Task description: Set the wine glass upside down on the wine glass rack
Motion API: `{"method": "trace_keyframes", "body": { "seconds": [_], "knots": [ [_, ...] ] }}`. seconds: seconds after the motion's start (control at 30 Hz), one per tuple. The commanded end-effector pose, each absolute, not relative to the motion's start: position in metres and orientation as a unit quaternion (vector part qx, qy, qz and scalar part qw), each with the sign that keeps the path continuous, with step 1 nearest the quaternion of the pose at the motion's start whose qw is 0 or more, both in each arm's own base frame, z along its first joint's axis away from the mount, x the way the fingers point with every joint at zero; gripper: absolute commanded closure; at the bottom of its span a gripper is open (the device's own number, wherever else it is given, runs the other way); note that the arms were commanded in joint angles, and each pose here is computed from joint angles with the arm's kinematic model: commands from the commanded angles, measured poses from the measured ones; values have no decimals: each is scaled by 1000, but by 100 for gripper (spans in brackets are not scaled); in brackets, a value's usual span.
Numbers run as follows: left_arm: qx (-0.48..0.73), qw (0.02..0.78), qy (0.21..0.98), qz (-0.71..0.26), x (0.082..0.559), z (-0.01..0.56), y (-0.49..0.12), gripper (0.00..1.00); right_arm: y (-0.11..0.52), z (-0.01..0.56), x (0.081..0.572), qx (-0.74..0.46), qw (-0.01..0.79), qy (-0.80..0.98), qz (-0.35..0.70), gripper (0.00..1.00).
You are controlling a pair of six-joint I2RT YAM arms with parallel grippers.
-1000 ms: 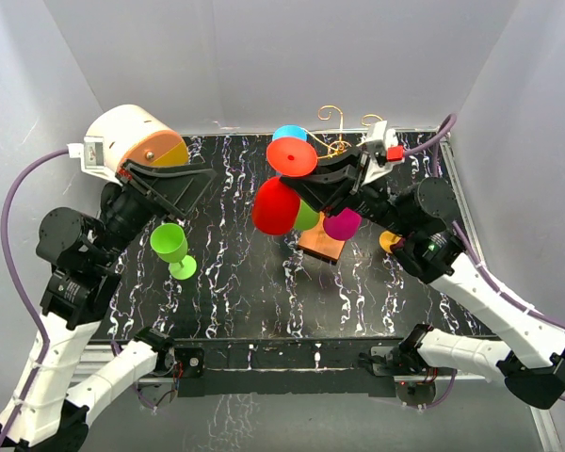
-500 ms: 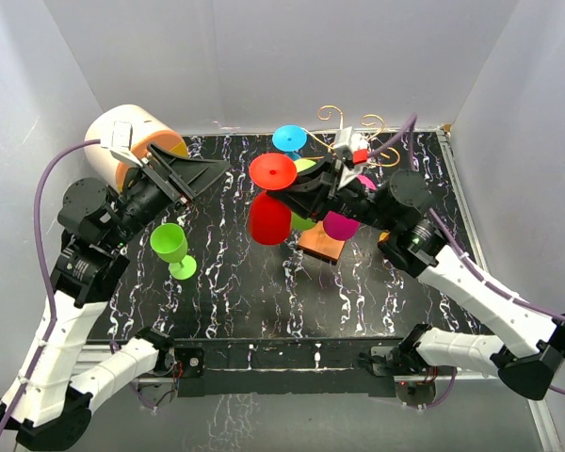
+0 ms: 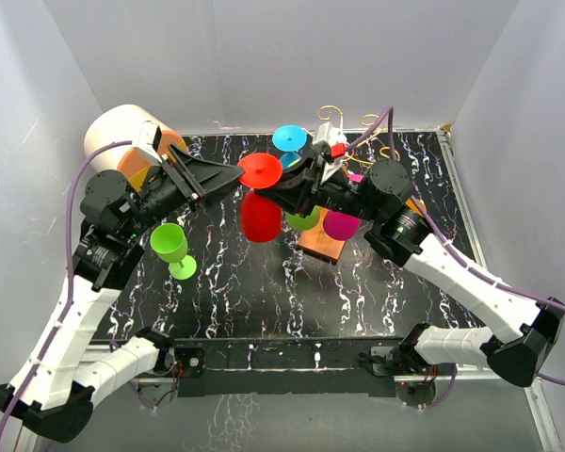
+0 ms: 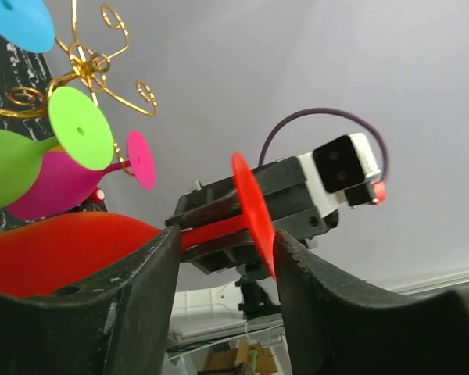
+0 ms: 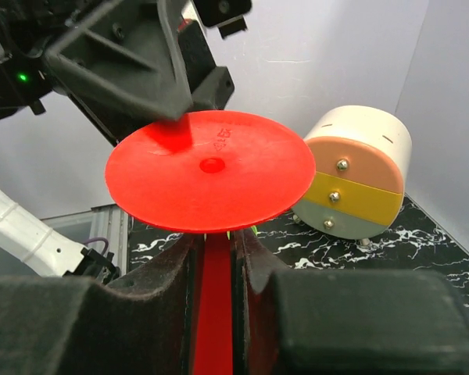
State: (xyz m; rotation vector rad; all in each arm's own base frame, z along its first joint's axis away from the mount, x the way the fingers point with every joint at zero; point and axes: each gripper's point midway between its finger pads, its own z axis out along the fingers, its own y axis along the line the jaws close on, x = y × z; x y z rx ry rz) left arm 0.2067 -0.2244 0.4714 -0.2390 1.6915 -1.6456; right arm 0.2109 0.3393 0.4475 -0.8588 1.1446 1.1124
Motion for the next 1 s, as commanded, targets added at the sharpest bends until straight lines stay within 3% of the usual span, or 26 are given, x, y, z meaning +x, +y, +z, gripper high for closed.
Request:
{"method": "trace_keyframes", "body": {
  "seconds": [0.0, 0.17, 0.27, 0.33, 0.43, 0.53, 0.6, 0.87, 0.97],
  "knots": [
    [-82, 330, 649, -681, 194, 474, -233, 57, 340, 488, 201, -382, 651, 435, 491, 100],
    [-83, 328, 647, -684, 193, 476, -233, 77, 341, 478, 204, -381, 649, 442, 487, 100],
    [-82, 319, 650, -685, 193, 474, -235, 81, 342, 475, 205, -384, 649, 443, 486, 100],
    [-82, 306, 654, -687, 194, 470, -238, 81, 344, 473, 206, -386, 647, 444, 484, 100],
    [-86, 298, 662, -683, 197, 465, -240, 74, 348, 469, 209, -395, 643, 447, 480, 100],
    [-87, 301, 662, -681, 198, 465, -240, 62, 350, 464, 211, -402, 639, 454, 474, 100],
    [-86, 306, 661, -680, 199, 466, -239, 61, 350, 461, 212, -404, 638, 457, 470, 100],
    [-89, 309, 665, -674, 202, 465, -239, 100, 351, 456, 215, -408, 636, 463, 464, 100],
    [-90, 333, 670, -657, 206, 464, -235, 100, 351, 456, 216, -402, 635, 466, 467, 100]
  ]
}}
